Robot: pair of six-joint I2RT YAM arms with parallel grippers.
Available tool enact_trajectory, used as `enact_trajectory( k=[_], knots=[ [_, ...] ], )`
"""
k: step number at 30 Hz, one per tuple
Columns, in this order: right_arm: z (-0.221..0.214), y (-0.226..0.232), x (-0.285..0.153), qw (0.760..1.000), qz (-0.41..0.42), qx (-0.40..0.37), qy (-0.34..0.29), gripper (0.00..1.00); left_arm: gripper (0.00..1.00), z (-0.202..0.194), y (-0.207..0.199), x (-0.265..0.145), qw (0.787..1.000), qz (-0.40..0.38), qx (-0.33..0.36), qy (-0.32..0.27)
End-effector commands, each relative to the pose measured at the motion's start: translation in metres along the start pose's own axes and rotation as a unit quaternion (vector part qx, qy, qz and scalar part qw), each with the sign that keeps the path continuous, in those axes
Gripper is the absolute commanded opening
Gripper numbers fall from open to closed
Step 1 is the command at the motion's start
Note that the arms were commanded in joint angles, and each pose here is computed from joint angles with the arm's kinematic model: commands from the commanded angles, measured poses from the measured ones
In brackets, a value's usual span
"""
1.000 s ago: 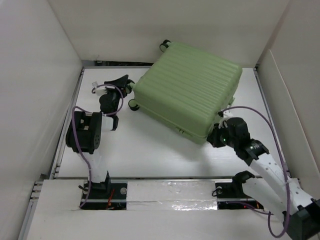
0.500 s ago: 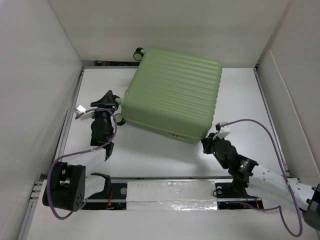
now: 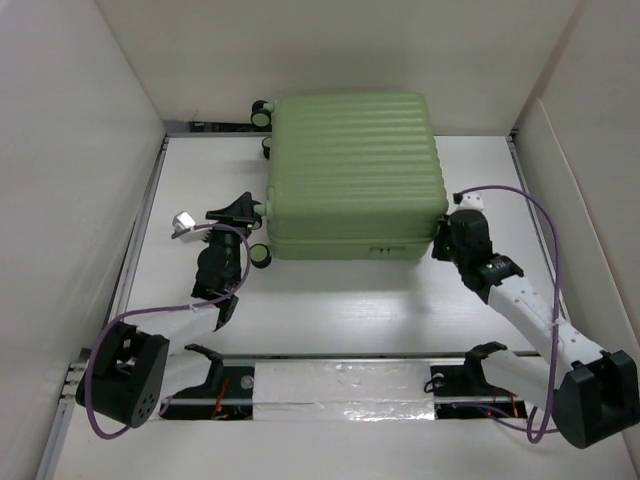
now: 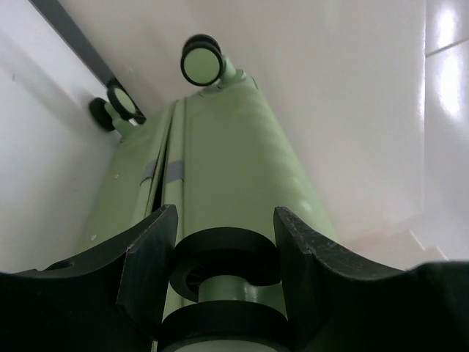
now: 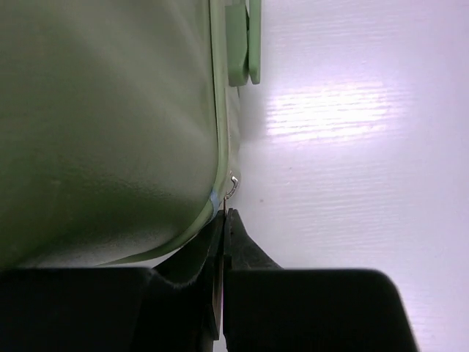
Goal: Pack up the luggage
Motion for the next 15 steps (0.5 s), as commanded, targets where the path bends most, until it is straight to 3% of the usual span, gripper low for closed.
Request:
enact_trajectory(
  k=[1, 3, 4, 5, 6, 7, 9, 12, 15],
  knots=[
    [0.117, 0.079, -0.058, 0.927, 0.3, -0.006, -0.227, 0.0, 0.0, -0.065, -0.028, -0.04, 0.972, -0.077, -0.037, 0.221],
    [0.075, 0.12, -0.065, 0.916, 0.341, -0.008, -0.213, 0.0, 0.0, -0.074, -0.029, -0.045, 0.967, -0.08, -0.039, 0.24],
    [0.021, 0.125, -0.046, 0.936, 0.31, 0.023, -0.167, 0.0, 0.0, -0.079, -0.027, -0.047, 0.965, -0.077, -0.041, 0.248],
    [-0.003, 0.135, -0.043, 0.938, 0.311, 0.032, -0.15, 0.0, 0.0, -0.086, -0.028, -0.052, 0.961, -0.079, -0.045, 0.26],
    [-0.019, 0.16, -0.056, 0.925, 0.345, 0.035, -0.156, 0.0, 0.0, -0.089, -0.032, -0.053, 0.96, -0.087, -0.051, 0.263],
    [-0.032, 0.163, -0.049, 0.937, 0.312, 0.043, -0.149, 0.0, 0.0, -0.095, -0.03, -0.053, 0.958, -0.083, -0.051, 0.27],
    [-0.05, 0.189, -0.045, 0.951, 0.287, -0.016, -0.114, 0.0, 0.0, -0.105, -0.033, -0.056, 0.952, -0.089, -0.064, 0.286],
    [-0.024, 0.201, -0.041, 0.957, 0.253, -0.07, -0.123, 0.0, 0.0, -0.112, -0.037, -0.058, 0.944, -0.096, -0.083, 0.306],
    [0.02, 0.187, -0.054, 0.936, 0.296, -0.04, -0.185, 0.0, 0.0, -0.113, -0.035, -0.057, 0.945, -0.094, -0.079, 0.304]
  ],
)
Point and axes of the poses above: each gripper's point midway between its finger pads, its own x axis out along the fingers, its own y axis along the line the jaws close on, z = x × y, the point moved 6 cm from there along -x, back along the fingers, and after that the axes turned 13 degrees about -x, right-handed, at the moved point
